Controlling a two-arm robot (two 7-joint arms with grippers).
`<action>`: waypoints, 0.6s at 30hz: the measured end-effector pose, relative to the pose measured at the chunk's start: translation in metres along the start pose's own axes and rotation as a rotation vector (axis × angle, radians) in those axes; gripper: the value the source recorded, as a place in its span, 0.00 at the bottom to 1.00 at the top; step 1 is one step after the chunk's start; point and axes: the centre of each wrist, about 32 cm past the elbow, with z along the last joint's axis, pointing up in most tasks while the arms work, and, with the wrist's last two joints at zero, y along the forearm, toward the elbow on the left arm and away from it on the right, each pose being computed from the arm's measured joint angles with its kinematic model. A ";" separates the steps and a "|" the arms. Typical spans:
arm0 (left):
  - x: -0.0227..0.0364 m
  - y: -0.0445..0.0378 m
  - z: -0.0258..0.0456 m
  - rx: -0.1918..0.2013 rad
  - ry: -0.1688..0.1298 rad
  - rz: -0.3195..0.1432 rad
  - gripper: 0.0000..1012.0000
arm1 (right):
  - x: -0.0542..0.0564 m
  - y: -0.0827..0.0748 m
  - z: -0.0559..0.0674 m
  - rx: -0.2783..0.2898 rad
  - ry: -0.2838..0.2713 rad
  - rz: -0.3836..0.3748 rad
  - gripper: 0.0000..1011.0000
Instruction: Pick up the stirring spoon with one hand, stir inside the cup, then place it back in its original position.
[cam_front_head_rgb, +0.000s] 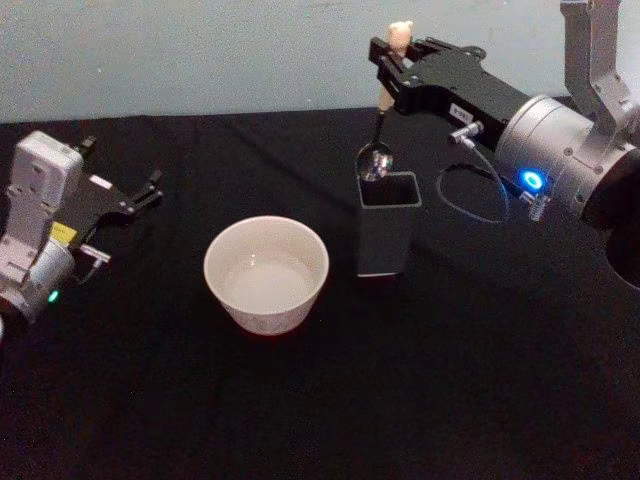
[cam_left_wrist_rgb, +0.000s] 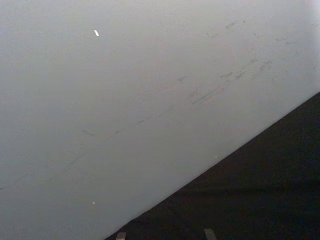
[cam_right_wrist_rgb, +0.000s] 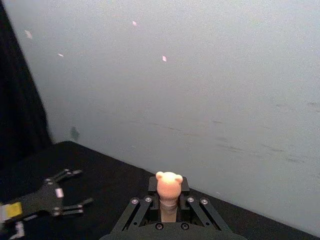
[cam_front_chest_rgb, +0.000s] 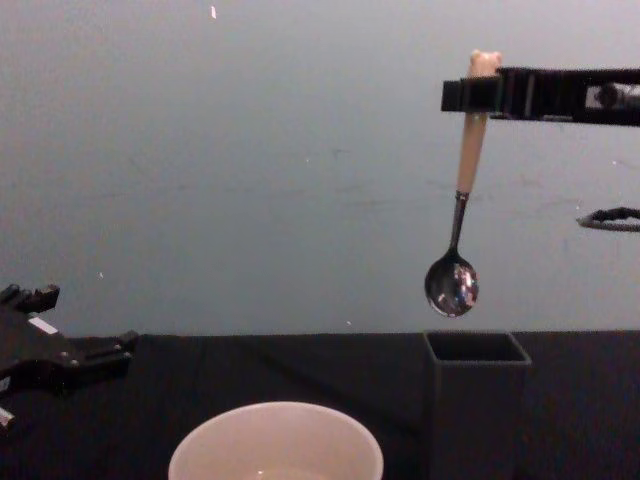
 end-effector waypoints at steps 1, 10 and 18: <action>0.0000 0.0000 0.0000 0.000 0.000 0.000 0.99 | 0.001 -0.001 0.000 0.008 0.004 0.022 0.22; 0.0000 0.0000 0.0000 0.000 0.000 0.000 0.99 | 0.006 0.002 -0.008 0.059 0.003 0.191 0.22; 0.0000 0.0000 0.0000 0.000 0.000 0.000 0.99 | 0.008 0.011 -0.025 0.083 -0.022 0.309 0.22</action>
